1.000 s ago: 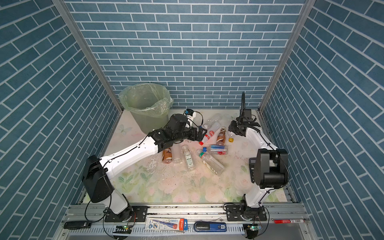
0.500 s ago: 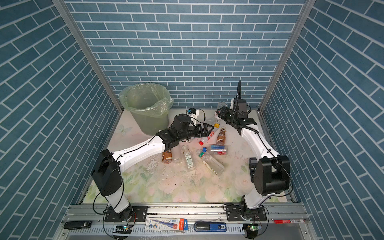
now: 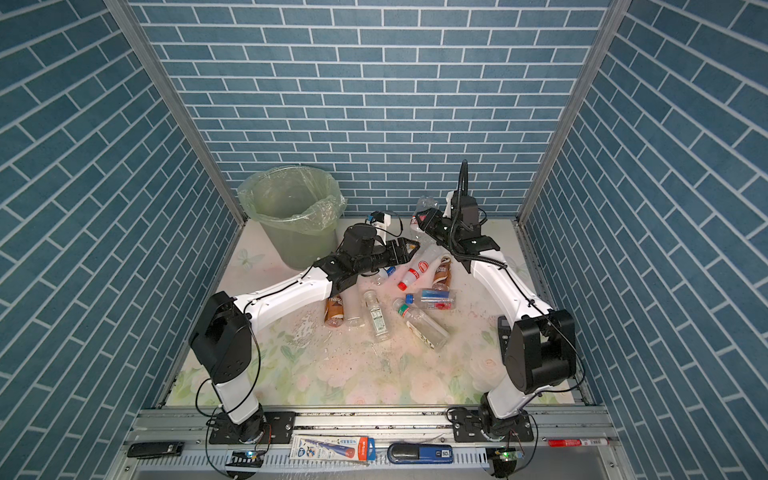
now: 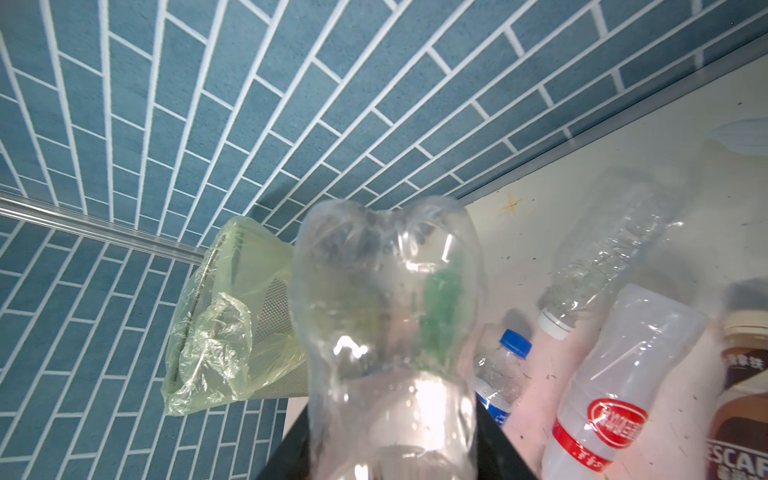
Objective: Throw the plastic bottles in the bin
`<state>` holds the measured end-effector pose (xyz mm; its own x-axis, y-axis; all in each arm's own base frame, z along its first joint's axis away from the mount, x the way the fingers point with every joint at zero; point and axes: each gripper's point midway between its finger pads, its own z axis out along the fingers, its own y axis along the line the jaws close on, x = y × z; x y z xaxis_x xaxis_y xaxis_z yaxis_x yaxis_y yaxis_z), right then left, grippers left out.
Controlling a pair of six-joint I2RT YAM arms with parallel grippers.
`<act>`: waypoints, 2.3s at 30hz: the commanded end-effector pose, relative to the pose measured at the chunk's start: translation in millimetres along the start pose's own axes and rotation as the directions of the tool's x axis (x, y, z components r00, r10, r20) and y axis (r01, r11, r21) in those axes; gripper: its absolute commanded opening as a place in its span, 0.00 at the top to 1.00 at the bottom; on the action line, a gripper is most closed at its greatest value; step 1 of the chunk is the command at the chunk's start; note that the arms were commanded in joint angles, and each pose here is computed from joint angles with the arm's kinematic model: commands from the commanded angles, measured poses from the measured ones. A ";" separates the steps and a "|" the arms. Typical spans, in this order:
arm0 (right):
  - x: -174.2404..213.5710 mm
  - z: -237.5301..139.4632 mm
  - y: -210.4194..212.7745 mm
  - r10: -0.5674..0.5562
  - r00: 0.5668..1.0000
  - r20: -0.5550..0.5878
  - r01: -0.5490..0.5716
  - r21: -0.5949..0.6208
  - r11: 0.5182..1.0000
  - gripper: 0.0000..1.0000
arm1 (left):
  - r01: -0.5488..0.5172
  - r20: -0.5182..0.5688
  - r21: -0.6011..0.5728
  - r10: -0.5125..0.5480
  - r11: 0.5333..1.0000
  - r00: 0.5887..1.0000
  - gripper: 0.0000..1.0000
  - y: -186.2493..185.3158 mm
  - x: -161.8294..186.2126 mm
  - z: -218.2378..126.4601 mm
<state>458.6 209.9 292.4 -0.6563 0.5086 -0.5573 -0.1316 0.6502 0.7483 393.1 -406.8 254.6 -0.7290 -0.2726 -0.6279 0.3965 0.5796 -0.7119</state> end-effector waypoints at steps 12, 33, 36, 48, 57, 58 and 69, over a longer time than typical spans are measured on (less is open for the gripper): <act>-21.5 -16.8 47.1 0.011 0.997 0.074 -0.002 -0.118 0.993 0.64 | -0.020 0.028 0.009 0.020 1.000 0.999 0.43 3.2 -12.2 13.1; -11.2 -13.9 36.9 0.009 0.999 0.052 -0.003 -0.111 0.994 0.63 | -0.035 0.012 0.007 0.035 0.999 0.999 0.75 3.3 -13.1 19.3; -11.7 -18.7 37.5 -0.002 0.998 0.057 0.008 -0.107 0.994 0.56 | -0.054 0.001 -0.007 0.054 0.999 0.999 0.76 5.7 -11.4 16.7; -21.7 -46.8 40.2 -0.061 0.994 0.095 0.069 -0.076 0.995 0.26 | -0.166 -0.011 -0.074 0.166 0.983 0.986 0.76 8.7 -19.0 -7.6; -28.1 -72.9 61.2 -0.115 0.985 0.129 0.131 -0.122 0.984 0.07 | -0.247 -0.020 -0.165 0.247 0.955 0.969 0.76 21.5 -43.3 -42.4; -27.5 -74.9 64.1 -0.126 0.984 0.127 0.142 -0.129 0.981 0.03 | -0.263 -0.024 -0.177 0.263 0.948 0.965 0.76 23.2 -47.1 -47.0; 12.7 -71.6 125.6 -0.470 0.878 0.096 0.479 -0.176 0.860 0.01 | -0.444 0.157 -0.472 0.568 0.762 0.808 0.75 -0.3 -165.4 -159.7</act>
<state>390.8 242.4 375.0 -0.5493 0.3038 -0.7785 -0.4424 0.6846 0.5793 423.6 -276.2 362.2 -0.4131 -0.0602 -0.9087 0.4249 0.8698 -0.2508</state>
